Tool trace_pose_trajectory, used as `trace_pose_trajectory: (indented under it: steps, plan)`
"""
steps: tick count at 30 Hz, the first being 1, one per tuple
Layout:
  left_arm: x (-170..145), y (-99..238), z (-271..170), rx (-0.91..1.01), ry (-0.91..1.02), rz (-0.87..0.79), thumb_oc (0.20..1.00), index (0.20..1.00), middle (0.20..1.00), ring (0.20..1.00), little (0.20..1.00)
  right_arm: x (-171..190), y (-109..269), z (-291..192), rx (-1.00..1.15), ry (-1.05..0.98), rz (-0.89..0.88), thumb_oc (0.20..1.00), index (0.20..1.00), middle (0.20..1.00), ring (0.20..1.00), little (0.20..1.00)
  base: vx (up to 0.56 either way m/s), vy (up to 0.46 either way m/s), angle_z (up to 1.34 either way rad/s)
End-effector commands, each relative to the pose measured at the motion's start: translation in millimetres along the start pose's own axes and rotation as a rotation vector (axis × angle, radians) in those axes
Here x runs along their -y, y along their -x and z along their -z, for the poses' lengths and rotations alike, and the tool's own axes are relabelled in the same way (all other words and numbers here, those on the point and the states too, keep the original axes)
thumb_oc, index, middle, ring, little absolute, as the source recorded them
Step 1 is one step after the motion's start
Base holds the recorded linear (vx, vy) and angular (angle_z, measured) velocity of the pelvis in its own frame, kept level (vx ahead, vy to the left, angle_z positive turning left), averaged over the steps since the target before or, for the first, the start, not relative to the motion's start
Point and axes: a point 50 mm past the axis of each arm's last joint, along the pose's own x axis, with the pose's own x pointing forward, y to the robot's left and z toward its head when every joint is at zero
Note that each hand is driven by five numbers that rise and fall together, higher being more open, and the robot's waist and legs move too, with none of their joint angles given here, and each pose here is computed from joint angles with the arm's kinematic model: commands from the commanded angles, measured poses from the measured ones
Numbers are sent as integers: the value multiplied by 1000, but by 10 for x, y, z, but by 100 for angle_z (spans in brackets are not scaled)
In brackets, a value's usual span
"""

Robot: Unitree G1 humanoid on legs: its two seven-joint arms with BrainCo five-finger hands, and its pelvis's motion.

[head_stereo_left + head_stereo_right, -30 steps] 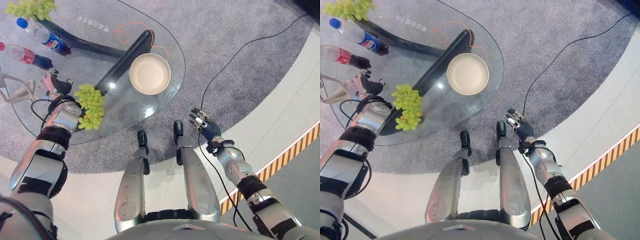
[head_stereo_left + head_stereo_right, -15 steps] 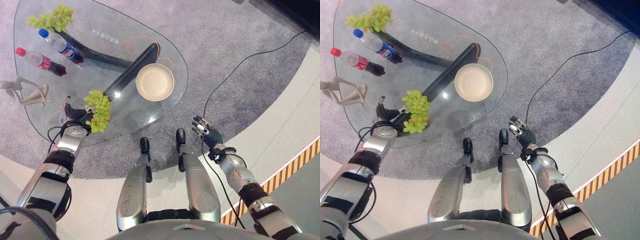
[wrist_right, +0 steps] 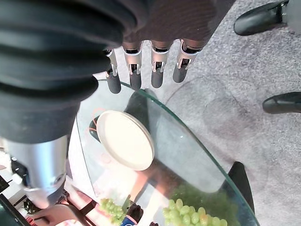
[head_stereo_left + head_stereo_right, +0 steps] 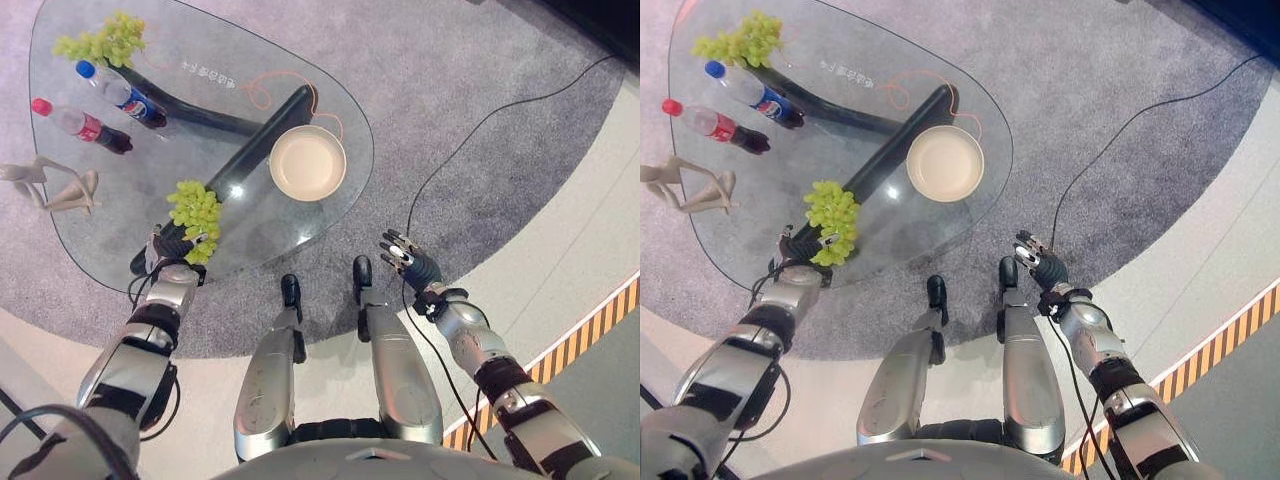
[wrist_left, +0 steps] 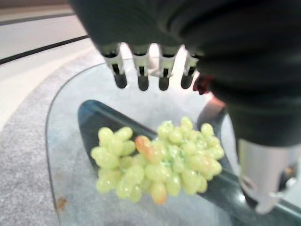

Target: Pick up fruits into the plate

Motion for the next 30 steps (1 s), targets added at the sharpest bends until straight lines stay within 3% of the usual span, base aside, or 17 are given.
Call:
trace_pose_trajectory:
  steps: [1, 30]
  plan:
    - [-204, -78, 100, -28, -18, -92, 1000, 1000, 1000, 1000, 1000, -186, -22, 35, 28, -32, -62, 1000, 1000, 1000, 1000, 1000, -30, -21, -4]
    - [-613, -214, -455, 5, -378, -364, 1000, 1000, 1000, 1000, 1000, -306, -177, -269, 164, -59, -106, 1000, 1000, 1000, 1000, 1000, -33, -33, 0]
